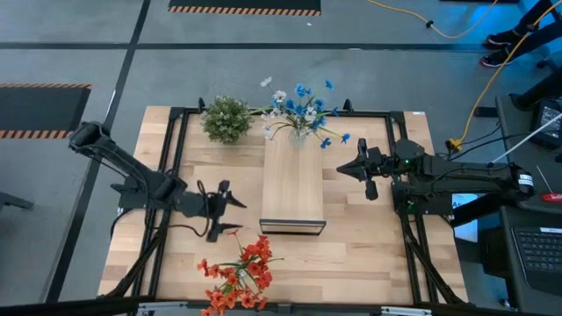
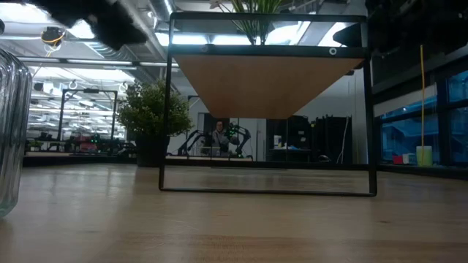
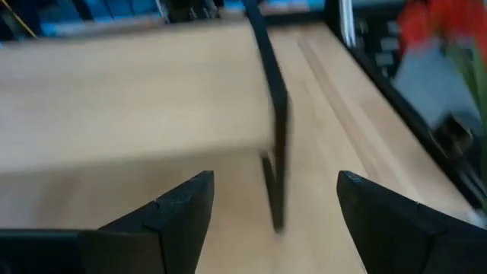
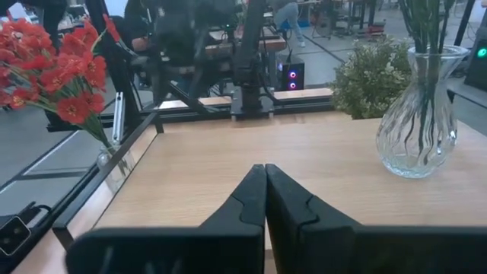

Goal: Pick and place flowers into a vace then onto a shelf
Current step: Put the transparent flower vase with flowers on the shelf

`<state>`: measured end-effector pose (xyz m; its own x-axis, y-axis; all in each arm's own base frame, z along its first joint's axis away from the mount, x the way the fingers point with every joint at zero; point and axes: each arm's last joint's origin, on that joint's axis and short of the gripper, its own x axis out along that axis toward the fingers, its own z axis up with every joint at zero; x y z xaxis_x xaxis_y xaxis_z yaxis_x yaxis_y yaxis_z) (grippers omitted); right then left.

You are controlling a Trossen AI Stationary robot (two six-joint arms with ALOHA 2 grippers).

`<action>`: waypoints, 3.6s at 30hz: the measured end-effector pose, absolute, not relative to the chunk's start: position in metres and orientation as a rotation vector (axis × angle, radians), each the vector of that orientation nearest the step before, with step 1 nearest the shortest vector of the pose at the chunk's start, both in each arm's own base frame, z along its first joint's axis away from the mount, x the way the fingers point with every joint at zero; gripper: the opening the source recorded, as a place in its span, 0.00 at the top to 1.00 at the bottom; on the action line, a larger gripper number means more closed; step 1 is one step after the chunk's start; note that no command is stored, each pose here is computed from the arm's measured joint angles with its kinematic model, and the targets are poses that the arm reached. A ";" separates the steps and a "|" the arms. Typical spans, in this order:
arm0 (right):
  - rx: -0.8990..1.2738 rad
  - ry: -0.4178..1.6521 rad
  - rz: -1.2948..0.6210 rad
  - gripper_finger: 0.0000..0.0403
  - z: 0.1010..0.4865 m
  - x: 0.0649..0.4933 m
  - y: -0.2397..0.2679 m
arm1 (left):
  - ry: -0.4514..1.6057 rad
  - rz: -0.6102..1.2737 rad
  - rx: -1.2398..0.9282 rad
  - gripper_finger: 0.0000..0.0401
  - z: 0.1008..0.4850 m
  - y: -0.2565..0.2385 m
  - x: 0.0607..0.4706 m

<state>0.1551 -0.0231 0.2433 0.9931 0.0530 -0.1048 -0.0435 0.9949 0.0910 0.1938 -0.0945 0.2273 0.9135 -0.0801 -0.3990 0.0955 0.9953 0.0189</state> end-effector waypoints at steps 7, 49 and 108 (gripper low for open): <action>0.101 0.109 0.083 0.99 0.243 0.156 -0.019 | 0.602 -0.122 -0.060 0.33 0.208 -0.114 0.176; 0.084 0.066 0.193 0.99 0.248 0.157 0.003 | 0.911 -0.276 -0.256 0.33 0.119 -0.187 0.181; 0.102 0.139 -0.063 0.99 0.237 0.165 -0.004 | 0.851 -0.274 -0.245 0.15 0.122 -0.194 0.177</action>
